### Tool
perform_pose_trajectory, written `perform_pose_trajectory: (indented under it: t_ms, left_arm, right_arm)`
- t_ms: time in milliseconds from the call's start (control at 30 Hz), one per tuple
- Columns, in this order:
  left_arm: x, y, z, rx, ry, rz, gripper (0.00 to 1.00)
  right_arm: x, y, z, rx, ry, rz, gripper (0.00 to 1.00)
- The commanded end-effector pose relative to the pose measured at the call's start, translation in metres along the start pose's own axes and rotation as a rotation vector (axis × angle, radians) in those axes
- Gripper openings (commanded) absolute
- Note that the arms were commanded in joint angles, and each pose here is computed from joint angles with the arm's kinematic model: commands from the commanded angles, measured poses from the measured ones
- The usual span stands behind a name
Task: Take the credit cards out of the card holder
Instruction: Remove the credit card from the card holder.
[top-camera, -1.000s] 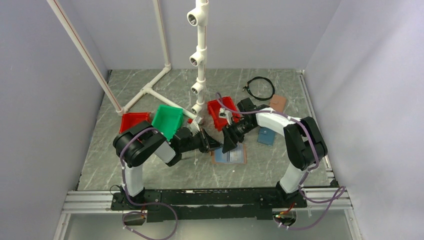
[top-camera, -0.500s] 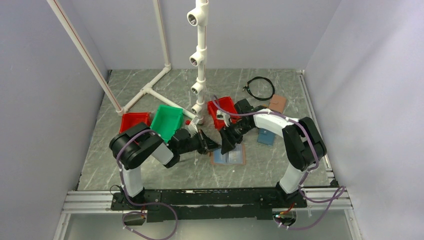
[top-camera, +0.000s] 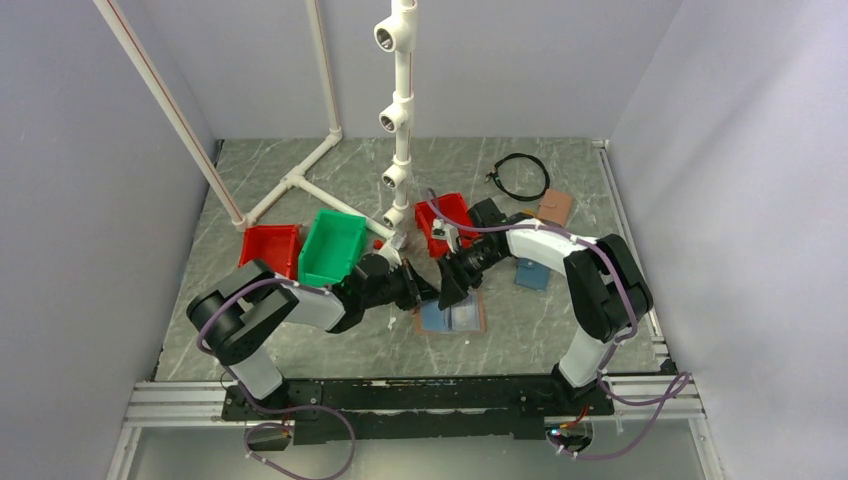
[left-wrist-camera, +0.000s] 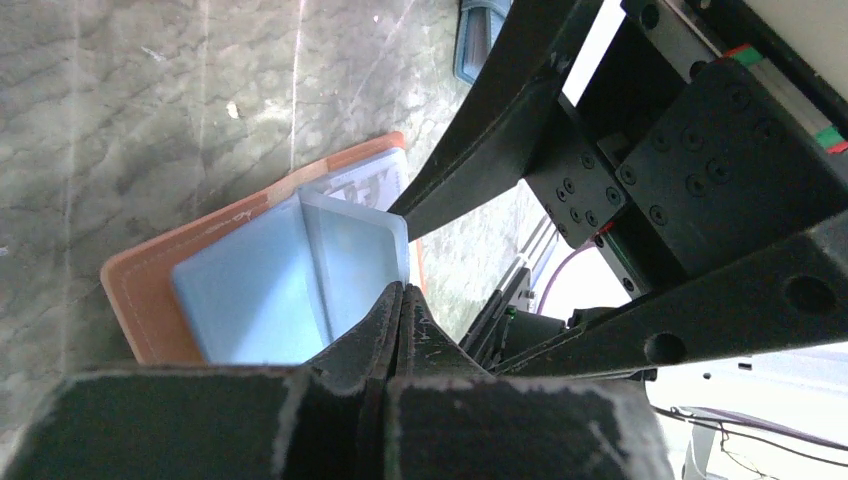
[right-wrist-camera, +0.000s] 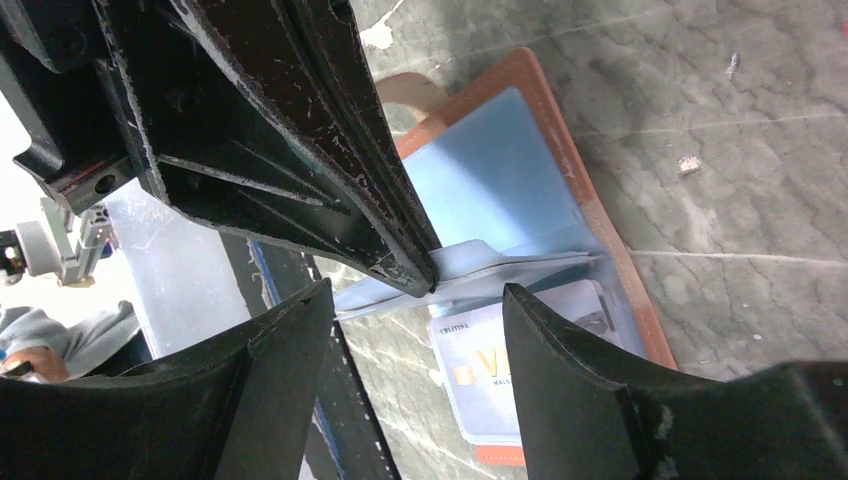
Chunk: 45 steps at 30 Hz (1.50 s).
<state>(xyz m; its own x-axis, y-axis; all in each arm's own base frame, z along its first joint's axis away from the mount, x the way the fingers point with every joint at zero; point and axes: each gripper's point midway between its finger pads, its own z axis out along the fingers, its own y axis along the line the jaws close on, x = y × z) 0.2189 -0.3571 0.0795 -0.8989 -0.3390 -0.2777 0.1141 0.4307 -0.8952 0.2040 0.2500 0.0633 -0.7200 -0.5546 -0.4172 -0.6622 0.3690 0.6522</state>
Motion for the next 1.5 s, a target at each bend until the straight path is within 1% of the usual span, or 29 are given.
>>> perform_pose_trajectory:
  t_ms: [0,133,500,633,700,767,867,933,1100,1333,1467]
  left_arm:
    - [-0.009,-0.007,0.001,0.001,-0.043,-0.004,0.0]
    - [-0.011,-0.008,-0.001,-0.009,-0.057,-0.007,0.0]
    - [-0.016,-0.007,-0.012,-0.027,-0.102,-0.011,0.0]
    - [-0.017,-0.005,-0.015,-0.048,-0.105,-0.016,0.0]
    - [-0.017,-0.003,-0.017,-0.074,-0.102,-0.024,0.0]
    - [-0.015,0.001,-0.018,-0.119,-0.09,-0.034,0.0]
    - [-0.015,0.004,-0.019,-0.18,-0.085,-0.041,0.0]
    - [-0.015,0.003,-0.019,-0.191,-0.087,-0.037,0.0]
    - [-0.016,-0.007,-0.012,-0.148,-0.081,-0.033,0.0]
    - [-0.018,-0.011,-0.006,-0.133,-0.081,-0.034,0.0]
    - [-0.017,-0.012,-0.002,-0.122,-0.072,-0.038,0.03]
  right_arm:
    - [-0.01,0.008,-0.001,-0.022,-0.04,-0.021,0.65]
    - [-0.006,-0.002,0.003,0.026,-0.021,0.006,0.61]
    - [-0.003,-0.014,0.003,0.099,-0.003,0.011,0.55]
    - [-0.005,-0.008,0.002,0.074,-0.011,0.001,0.54]
    - [-0.007,0.0,0.001,0.03,-0.018,-0.013,0.55]
    - [-0.008,0.007,0.001,-0.004,-0.024,-0.025,0.58]
    - [-0.009,0.011,0.001,-0.026,-0.03,-0.025,0.61]
    - [-0.01,0.014,0.001,-0.042,-0.032,-0.022,0.62]
    - [-0.011,0.017,0.002,-0.061,-0.043,-0.012,0.64]
    - [-0.011,0.004,0.004,0.017,-0.043,0.025,0.64]
    - [-0.011,0.003,0.005,0.031,-0.045,0.029,0.65]
